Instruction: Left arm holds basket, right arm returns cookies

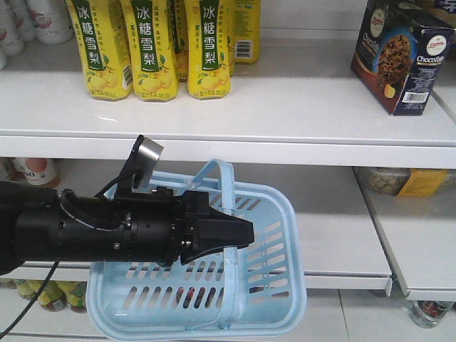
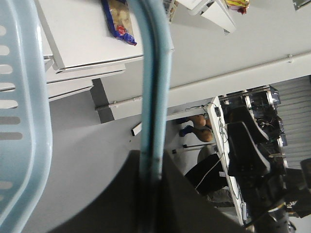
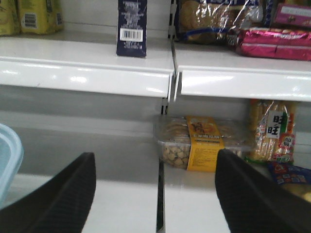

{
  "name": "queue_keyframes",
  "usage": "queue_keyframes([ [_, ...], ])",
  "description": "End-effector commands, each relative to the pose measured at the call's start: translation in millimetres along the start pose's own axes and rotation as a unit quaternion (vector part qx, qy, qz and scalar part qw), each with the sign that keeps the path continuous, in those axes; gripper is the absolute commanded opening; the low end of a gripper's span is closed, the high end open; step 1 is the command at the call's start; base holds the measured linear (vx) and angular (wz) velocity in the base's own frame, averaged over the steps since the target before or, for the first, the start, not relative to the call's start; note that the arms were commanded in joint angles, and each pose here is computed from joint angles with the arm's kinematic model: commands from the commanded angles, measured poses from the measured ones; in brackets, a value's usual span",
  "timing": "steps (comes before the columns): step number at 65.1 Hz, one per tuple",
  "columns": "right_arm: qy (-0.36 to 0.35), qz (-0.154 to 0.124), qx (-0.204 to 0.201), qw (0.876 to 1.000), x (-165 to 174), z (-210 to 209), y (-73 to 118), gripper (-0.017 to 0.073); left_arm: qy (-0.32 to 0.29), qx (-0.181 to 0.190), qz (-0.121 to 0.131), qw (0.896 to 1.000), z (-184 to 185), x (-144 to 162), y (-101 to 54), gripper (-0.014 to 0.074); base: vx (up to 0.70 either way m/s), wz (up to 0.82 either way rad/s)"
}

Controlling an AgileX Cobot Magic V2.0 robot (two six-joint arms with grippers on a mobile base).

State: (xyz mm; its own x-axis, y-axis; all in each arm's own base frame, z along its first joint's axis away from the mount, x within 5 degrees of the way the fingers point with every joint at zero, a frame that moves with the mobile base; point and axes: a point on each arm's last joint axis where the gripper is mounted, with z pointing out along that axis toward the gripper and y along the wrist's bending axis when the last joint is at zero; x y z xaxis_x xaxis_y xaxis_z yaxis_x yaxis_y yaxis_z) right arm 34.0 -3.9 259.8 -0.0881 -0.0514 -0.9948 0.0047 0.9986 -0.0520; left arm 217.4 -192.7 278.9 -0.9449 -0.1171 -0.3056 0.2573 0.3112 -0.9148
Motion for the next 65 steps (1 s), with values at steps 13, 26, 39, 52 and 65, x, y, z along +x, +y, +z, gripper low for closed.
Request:
queue_keyframes([
  [13,-0.07,0.013,-0.014,0.997,7.8,13.6,4.4,0.0472,-0.022,0.061,-0.003,0.998,-6.4,-5.4,-26.0,-0.0003,0.0,0.0],
  [26,-0.077,0.014,-0.016,0.997,12.8,16.1,5.2,0.0472,-0.022,0.061,-0.003,0.998,-6.4,-5.4,-26.0,-0.0003,0.0,0.0],
  [39,-0.077,0.014,-0.016,0.997,12.9,16.1,5.2,0.0428,-0.022,0.061,-0.003,0.998,-6.4,-5.4,-26.0,-0.0003,0.0,0.0],
  [52,-0.077,0.014,-0.016,0.997,12.9,16.1,5.2,0.025,-0.022,0.061,-0.003,0.998,-6.4,-5.4,-26.0,-0.0003,0.0,0.0],
  [65,-0.077,0.014,-0.016,0.997,12.9,16.1,5.2,0.0057,-0.022,0.061,-0.003,0.998,-6.4,-5.4,-26.0,-0.0003,0.0,0.0],
])
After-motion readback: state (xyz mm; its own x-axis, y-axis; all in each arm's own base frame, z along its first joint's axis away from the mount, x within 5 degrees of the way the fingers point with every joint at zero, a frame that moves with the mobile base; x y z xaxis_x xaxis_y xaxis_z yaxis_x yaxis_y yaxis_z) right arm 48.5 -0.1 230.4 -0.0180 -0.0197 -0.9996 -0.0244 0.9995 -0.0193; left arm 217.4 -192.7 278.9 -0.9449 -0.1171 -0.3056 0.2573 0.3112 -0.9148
